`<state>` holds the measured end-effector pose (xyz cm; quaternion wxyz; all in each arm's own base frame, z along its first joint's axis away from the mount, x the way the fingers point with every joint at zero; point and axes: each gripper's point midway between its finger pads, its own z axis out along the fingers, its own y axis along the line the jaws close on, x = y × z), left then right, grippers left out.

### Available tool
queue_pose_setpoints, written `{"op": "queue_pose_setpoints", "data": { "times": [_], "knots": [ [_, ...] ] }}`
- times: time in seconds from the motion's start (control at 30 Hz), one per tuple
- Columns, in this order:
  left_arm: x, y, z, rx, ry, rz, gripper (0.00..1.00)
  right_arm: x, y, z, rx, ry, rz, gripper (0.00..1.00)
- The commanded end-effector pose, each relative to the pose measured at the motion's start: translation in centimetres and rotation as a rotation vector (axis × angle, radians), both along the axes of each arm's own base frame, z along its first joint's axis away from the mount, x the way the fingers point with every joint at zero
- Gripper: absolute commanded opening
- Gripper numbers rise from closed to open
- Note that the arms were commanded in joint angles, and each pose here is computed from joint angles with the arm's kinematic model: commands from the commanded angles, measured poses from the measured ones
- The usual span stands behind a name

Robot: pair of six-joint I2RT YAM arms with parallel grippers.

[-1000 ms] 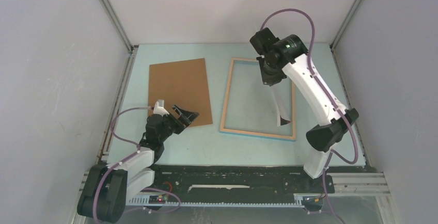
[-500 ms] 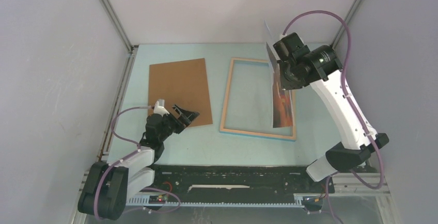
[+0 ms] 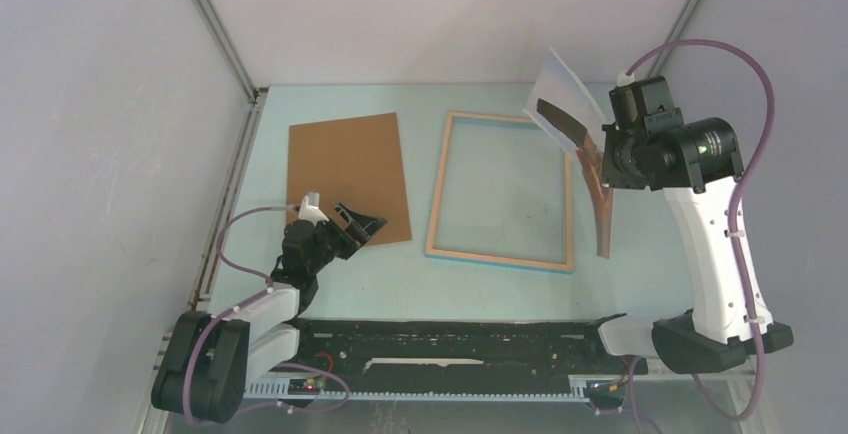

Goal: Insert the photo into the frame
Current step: Turn over the photo from the photo frame.

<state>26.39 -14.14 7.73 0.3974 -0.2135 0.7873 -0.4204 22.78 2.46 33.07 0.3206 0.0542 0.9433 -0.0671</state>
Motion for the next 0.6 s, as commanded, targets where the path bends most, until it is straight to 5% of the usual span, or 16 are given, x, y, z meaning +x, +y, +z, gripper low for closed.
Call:
{"op": "queue_pose_setpoints", "data": {
  "times": [0.0,0.57],
  "knots": [
    [1.7,-0.3,3.3,-0.020,-0.102,-0.006,1.00,0.9,1.6,-1.1,0.008,0.048,0.074,0.00],
    [1.7,-0.4,3.1,-0.023,-0.089,-0.014,1.00,10.1,18.3,-12.8,0.209,0.324,0.308,0.00]
  ]
}}
